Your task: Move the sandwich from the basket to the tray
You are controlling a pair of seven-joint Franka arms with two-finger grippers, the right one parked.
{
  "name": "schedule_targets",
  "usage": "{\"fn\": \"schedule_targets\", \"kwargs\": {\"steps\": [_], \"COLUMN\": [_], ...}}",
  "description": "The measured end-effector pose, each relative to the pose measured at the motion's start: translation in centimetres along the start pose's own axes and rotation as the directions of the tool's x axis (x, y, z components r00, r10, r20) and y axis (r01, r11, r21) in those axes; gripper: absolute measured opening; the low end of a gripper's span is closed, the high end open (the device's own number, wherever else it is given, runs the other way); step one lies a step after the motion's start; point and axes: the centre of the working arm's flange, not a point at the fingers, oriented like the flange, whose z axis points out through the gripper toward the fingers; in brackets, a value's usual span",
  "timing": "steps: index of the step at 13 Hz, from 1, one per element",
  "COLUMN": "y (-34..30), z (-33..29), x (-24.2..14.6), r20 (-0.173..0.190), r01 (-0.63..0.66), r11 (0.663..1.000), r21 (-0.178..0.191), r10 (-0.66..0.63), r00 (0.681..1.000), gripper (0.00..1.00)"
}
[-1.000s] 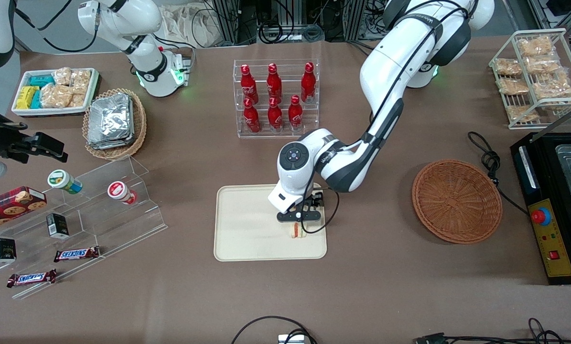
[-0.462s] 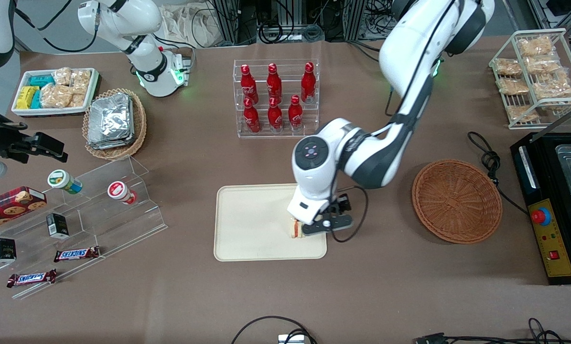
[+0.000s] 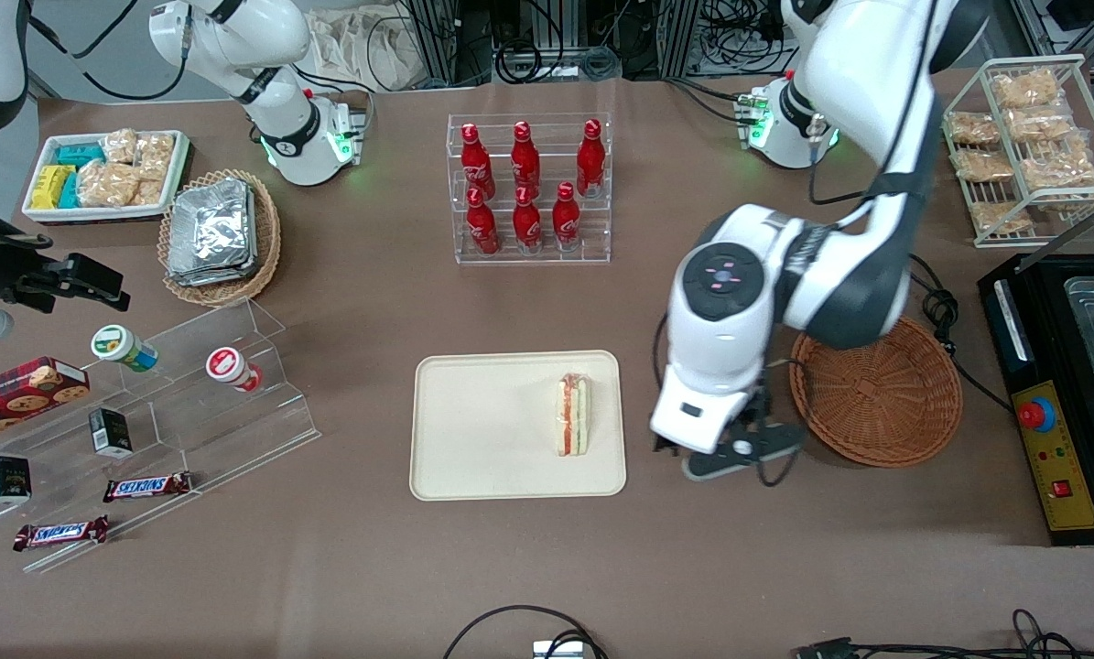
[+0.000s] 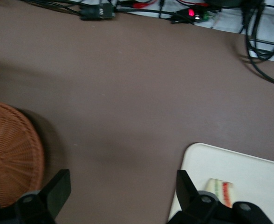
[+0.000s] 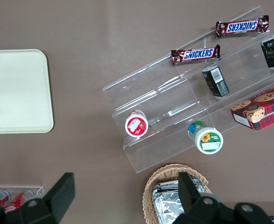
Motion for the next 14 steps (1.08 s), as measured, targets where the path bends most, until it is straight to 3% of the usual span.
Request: {"fn": "schedule_targets", "kwargs": {"steps": [2,7,14], "y": [-3.8,-13.2,-22.6], "z": [-1.0,-3.7,-6.0], "x": [2.0,5.1,6.1], "r20": [0.033,0.092,0.132], "r01": [-0.029,-0.077,-0.126], "r11": [1.000,0.995,0.982], "r21": [-0.004,-0.061,-0.140], "r10": [0.029,0.082,0.144], "r00": [0.999,0.992,0.981], "gripper": [1.00,1.00,1.00]}}
